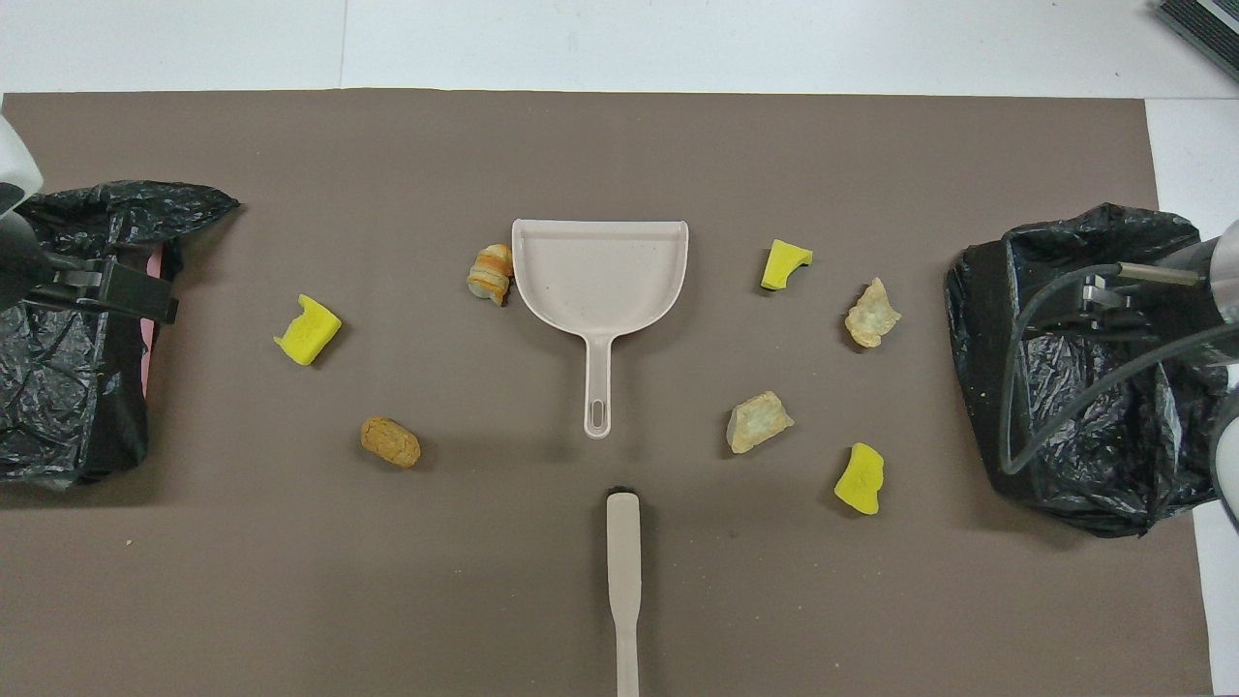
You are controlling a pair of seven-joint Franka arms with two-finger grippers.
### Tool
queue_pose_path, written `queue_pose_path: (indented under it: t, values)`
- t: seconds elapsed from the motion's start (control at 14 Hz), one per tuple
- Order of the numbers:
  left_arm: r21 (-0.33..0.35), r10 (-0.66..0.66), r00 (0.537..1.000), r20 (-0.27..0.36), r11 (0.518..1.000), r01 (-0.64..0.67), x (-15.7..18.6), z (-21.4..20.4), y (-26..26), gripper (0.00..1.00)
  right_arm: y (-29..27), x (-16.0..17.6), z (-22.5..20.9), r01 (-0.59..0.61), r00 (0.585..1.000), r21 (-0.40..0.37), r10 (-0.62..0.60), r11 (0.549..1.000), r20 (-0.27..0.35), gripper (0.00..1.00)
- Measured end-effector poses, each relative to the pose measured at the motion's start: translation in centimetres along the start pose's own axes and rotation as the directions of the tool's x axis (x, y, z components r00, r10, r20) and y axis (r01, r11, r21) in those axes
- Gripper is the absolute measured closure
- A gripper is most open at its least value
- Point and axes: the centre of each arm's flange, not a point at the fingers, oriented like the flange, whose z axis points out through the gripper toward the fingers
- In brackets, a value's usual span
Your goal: Sweep and dump trash in bin
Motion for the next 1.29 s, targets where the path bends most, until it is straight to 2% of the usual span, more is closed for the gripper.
queue_pose_path:
  t: [0.29, 0.5, 0.79, 1.29]
  values:
    - [-0.003, 0.029, 1.000, 0.007, 1.000, -0.029, 0.1, 0.3, 1.3, 0.00, -0.3, -0.1, 0.0, 0.005, 1.000, 0.002, -0.005, 1.000, 0.000, 0.00]
    - [-0.005, 0.080, 0.997, 0.020, 0.997, -0.080, 0.2, 0.9, 4.1, 0.00, -0.4, -0.1, 0.0, 0.007, 1.000, 0.004, -0.007, 1.000, 0.001, 0.00]
    - [-0.003, 0.097, 0.995, 0.030, 0.995, -0.097, -1.0, 2.2, 10.0, 0.00, -0.5, -0.1, 0.0, 0.022, 1.000, 0.004, -0.022, 1.000, 0.000, 0.00]
    - [0.009, 0.116, 0.992, 0.052, 0.993, -0.116, -5.8, 6.5, 22.7, 0.00, -1.4, -0.2, 0.2, 0.067, 0.998, 0.004, -0.067, 0.998, 0.002, 0.00]
